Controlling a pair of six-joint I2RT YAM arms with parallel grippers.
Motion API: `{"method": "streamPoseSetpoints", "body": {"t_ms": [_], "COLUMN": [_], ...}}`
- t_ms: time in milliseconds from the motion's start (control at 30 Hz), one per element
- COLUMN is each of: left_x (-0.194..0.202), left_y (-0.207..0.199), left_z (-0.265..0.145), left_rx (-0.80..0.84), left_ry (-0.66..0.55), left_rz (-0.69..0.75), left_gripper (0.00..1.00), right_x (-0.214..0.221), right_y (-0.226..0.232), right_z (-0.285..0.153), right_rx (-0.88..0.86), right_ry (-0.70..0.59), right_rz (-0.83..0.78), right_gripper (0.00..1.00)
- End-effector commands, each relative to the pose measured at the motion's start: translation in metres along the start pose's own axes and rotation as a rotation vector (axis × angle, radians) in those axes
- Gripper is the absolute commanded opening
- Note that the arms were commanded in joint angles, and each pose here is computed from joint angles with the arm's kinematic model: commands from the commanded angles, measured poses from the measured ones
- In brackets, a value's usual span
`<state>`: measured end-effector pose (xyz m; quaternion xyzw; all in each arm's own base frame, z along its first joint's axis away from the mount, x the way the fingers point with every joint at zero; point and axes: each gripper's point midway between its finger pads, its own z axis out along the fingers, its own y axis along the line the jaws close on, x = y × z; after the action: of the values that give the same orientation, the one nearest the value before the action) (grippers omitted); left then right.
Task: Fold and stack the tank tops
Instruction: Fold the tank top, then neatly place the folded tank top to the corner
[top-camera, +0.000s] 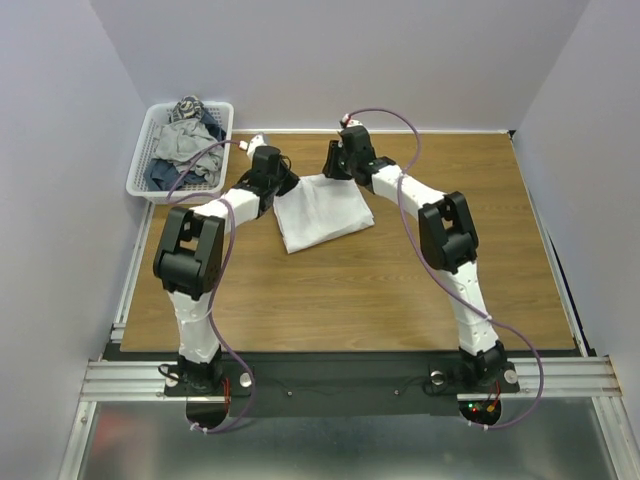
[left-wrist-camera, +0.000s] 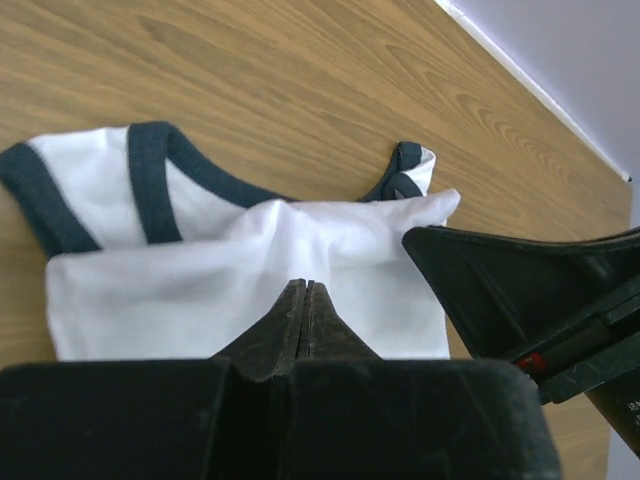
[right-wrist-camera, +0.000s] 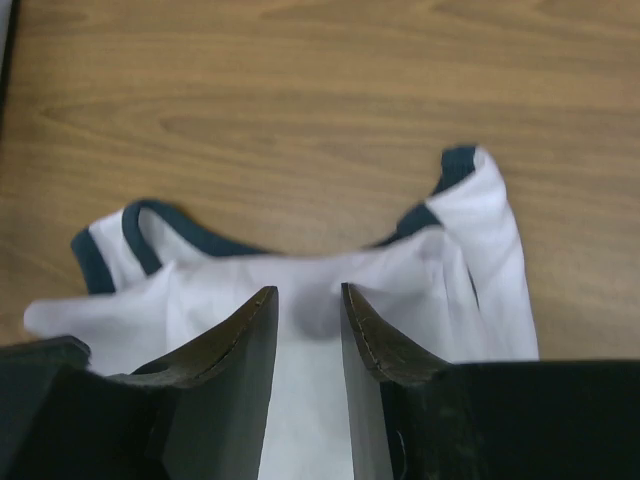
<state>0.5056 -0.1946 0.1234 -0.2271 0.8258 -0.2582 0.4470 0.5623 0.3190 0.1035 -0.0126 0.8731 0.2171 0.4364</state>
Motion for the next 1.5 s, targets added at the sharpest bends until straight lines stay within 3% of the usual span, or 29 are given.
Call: {"method": "streamPoseSetpoints", "body": {"t_ms": [0,167,267,367,467,567,700,833,933,1067,1267,1467], "left_x": [-0.013,-0.016,-0.031,-0.048,-0.060,-0.066,-0.086,-0.113,-0.126,-0.096,-0.031,-0.005], "left_y": [-0.023,-0.009,0.002,0.014,0.030,0.036,0.015,-0.008,-0.016,-0.028,-0.010,0.020], "left_z": [0.019,0.053,0.066,0.075,0.084,0.090,0.077,0.039,0.011,-0.003,0.011,0.040], "left_rx": [0.082,0.036,0.007,-0.026,-0.059,-0.067,-0.009,0.024,0.018,0.034,-0.009,-0.079], "left_ry": [0.012,0.022,0.004,-0.019,-0.027,-0.027,-0.076,-0.158,-0.220,-0.173,-0.043,0.018], "left_rz": [0.067,0.109,0.111,0.116,0.113,0.112,0.141,0.157,0.160,0.192,0.210,0.248], "left_gripper": [0.00,0.00,0.05,0.11,0.11,0.11,0.16,0.25,0.26,0.20,0.00,0.00], "right_x": [-0.031,-0.049,-0.060,-0.075,-0.092,-0.102,-0.122,-0.095,-0.061,-0.031,0.007,0.023], "right_y": [-0.003,-0.019,-0.025,-0.027,-0.026,-0.026,-0.011,-0.005,-0.004,0.003,-0.002,-0.024], "right_z": [0.024,0.047,0.052,0.051,0.046,0.040,0.008,-0.014,-0.024,-0.024,-0.013,-0.001], "right_rx": [-0.001,0.008,0.013,0.019,0.013,0.012,-0.021,-0.060,-0.071,-0.100,-0.100,-0.047], "right_ry": [-0.101,-0.152,-0.183,-0.221,-0.257,-0.274,-0.295,-0.203,-0.130,-0.072,0.014,0.040], "right_rz": [-0.039,-0.012,0.004,-0.002,-0.014,-0.013,-0.005,0.024,0.042,0.057,0.108,0.127], "right_gripper": [0.37,0.38,0.38,0.43,0.57,0.61,0.61,0.51,0.47,0.45,0.44,0.48]}}
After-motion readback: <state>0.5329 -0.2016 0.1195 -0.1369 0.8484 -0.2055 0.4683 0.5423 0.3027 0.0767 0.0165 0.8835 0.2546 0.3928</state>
